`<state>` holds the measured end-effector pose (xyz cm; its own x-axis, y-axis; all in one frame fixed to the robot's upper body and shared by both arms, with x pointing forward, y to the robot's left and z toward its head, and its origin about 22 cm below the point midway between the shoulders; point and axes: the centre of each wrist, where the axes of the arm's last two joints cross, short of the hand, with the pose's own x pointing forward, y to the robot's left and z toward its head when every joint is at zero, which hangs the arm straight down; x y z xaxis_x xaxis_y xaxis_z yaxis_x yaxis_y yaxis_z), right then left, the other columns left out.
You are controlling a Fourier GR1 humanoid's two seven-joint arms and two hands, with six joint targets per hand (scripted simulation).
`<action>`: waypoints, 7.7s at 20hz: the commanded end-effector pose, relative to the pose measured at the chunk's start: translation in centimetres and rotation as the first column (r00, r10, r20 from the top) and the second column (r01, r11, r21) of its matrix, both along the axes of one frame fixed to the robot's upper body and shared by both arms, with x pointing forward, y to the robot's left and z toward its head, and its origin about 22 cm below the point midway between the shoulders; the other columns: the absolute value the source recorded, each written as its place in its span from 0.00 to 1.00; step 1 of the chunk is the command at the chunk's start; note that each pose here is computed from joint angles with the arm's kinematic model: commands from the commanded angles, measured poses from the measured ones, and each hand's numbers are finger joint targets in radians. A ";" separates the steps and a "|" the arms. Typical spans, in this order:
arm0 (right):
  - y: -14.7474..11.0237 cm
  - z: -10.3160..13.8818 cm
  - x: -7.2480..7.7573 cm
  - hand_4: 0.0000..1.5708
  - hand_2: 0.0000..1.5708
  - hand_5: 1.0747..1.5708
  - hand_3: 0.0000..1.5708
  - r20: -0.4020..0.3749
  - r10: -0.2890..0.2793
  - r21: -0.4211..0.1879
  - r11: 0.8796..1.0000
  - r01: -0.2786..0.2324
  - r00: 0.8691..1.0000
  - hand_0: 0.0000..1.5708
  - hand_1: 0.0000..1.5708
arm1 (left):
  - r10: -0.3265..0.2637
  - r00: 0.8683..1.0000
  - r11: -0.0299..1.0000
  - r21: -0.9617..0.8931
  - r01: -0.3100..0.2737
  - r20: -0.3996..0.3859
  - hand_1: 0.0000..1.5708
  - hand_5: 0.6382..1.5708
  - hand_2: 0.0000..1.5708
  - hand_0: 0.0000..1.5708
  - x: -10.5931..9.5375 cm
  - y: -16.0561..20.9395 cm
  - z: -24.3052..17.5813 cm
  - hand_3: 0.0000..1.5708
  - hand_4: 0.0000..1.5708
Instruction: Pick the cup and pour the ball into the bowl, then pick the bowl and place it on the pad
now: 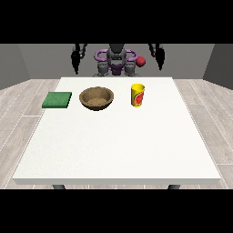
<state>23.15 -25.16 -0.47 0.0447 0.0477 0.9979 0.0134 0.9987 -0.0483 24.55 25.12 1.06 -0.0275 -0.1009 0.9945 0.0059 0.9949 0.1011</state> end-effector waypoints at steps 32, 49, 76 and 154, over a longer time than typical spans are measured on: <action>-7.5 -1.3 7.1 0.00 0.00 0.95 0.00 0.482 0.030 0.113 0.989 -0.097 0.875 0.00 0.00 | 0.118 0.880 0.993 -0.076 -0.093 0.460 0.00 0.87 0.00 0.00 9.7 -3.8 1.2 0.00 0.00; -10.0 -2.4 7.7 0.00 0.00 0.95 0.00 0.527 0.100 0.082 0.982 -0.167 0.844 0.00 0.00 | 0.185 0.839 0.982 -0.067 -0.176 0.512 0.00 0.81 0.00 0.00 13.0 -0.8 -1.7 0.00 0.00; -8.8 0.3 12.0 0.20 0.12 0.96 0.10 0.363 0.180 0.064 0.974 -0.218 0.914 0.00 0.00 | 0.112 0.841 0.579 0.653 -0.488 0.530 0.92 0.99 1.00 0.92 12.4 -2.0 -1.2 1.00 0.77; -20.1 1.6 8.4 0.00 0.00 1.00 0.00 0.445 -0.322 0.296 0.934 0.202 0.836 0.00 0.00 | -0.283 0.826 0.940 0.313 0.137 0.487 0.00 0.00 0.00 0.00 10.8 -2.9 0.6 0.00 0.00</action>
<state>29.90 -46.23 0.08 -0.4556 -0.1051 0.8840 0.2389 0.9421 0.2352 35.22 20.12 3.07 -0.6019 -0.3784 0.7032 0.0208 0.8729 0.4875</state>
